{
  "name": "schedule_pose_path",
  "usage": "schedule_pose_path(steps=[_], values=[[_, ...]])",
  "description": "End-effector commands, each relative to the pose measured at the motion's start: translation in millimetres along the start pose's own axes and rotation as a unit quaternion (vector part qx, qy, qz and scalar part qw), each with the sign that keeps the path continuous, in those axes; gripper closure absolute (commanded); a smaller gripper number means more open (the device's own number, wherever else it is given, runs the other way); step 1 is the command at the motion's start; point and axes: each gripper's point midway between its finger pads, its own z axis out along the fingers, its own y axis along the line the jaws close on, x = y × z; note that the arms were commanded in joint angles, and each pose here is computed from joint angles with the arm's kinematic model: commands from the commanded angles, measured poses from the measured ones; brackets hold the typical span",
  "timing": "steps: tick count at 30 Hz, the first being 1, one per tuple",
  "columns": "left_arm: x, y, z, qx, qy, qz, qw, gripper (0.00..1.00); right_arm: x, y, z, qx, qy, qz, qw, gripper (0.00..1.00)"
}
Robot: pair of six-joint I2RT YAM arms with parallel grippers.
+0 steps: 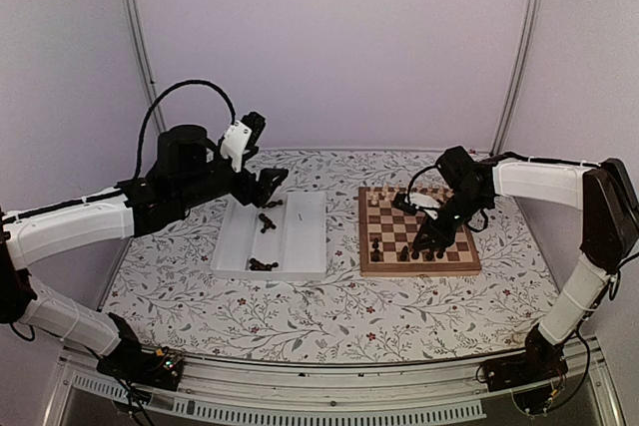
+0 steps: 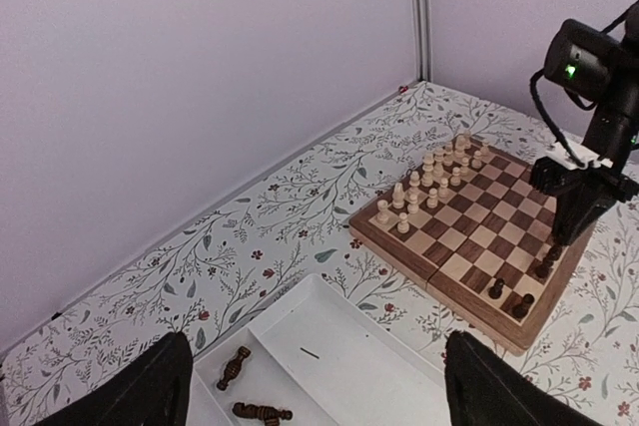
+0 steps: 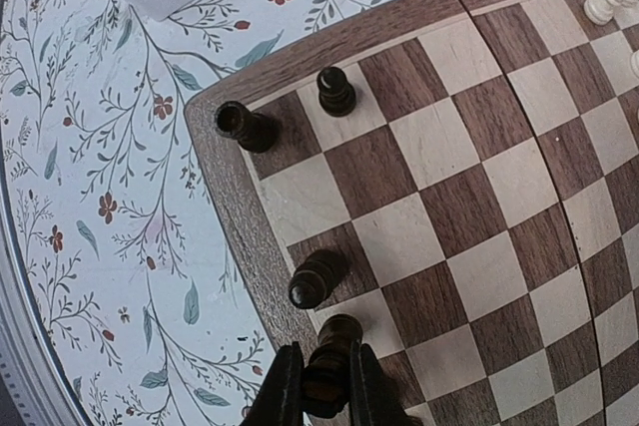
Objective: Set up the chess pieces on the board
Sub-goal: Place the chess piece on the chessboard.
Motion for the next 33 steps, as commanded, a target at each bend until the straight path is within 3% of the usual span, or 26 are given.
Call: schedule_pose_path(steps=[1,12,22,28,33], values=[[-8.3,2.0,1.3,0.002,-0.003,-0.008,1.000,0.11,8.6,-0.5,8.7,-0.005,0.015,0.002,1.000,0.92],[-5.6,-5.3,5.0,0.021,0.005,-0.010,1.000,0.17,15.7,-7.0,15.8,0.007,0.030,0.012,0.999,0.90],[0.4,-4.8,6.4,0.015,0.024,-0.012,1.000,0.17,4.0,-1.3,1.6,-0.001,0.014,0.018,1.000,0.60],[31.6,17.7,13.1,-0.054,0.126,-0.015,0.990,0.23,-32.1,9.2,-41.0,0.005,-0.048,-0.003,0.999,0.52],[101.3,24.2,34.7,-0.042,0.288,-0.013,0.957,0.36,-43.6,13.2,-54.2,0.021,-0.096,-0.026,0.995,0.51]])
